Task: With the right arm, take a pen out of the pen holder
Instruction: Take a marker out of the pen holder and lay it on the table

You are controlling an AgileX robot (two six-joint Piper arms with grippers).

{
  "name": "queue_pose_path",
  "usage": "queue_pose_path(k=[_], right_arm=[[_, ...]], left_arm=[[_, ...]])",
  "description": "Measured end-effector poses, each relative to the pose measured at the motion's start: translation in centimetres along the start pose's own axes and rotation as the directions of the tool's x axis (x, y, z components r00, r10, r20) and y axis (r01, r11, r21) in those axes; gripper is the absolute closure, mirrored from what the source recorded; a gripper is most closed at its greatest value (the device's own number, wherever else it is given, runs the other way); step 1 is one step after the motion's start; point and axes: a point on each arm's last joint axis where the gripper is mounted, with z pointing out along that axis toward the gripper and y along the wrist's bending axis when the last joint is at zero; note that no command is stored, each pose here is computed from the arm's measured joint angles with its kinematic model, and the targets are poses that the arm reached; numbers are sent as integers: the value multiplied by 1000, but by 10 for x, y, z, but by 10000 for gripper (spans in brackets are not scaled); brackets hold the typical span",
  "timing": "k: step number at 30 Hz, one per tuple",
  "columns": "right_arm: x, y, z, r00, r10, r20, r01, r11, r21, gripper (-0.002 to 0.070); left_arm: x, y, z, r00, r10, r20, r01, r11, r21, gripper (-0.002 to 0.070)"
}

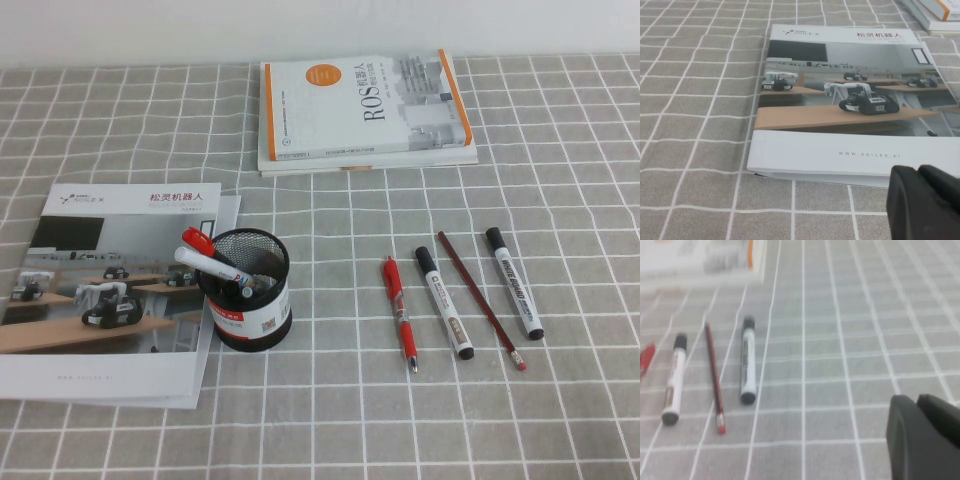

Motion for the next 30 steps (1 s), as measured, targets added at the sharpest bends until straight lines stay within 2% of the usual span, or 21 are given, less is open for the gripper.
queue_pose_path(k=[4,10,30], right_arm=[[3,-1,-12,998,-12,64,11,1000,13,689],[13,-1,-15,999,-50,-12,50,999,10,689],[14,-1,-16,998,-60,-22,60,998,10,689]], left_arm=[[0,0,0,1000,0,0,0,1000,0,678],[0,0,0,1000,0,0,0,1000,0,678],[0,0,0,1000,0,0,0,1000,0,678]])
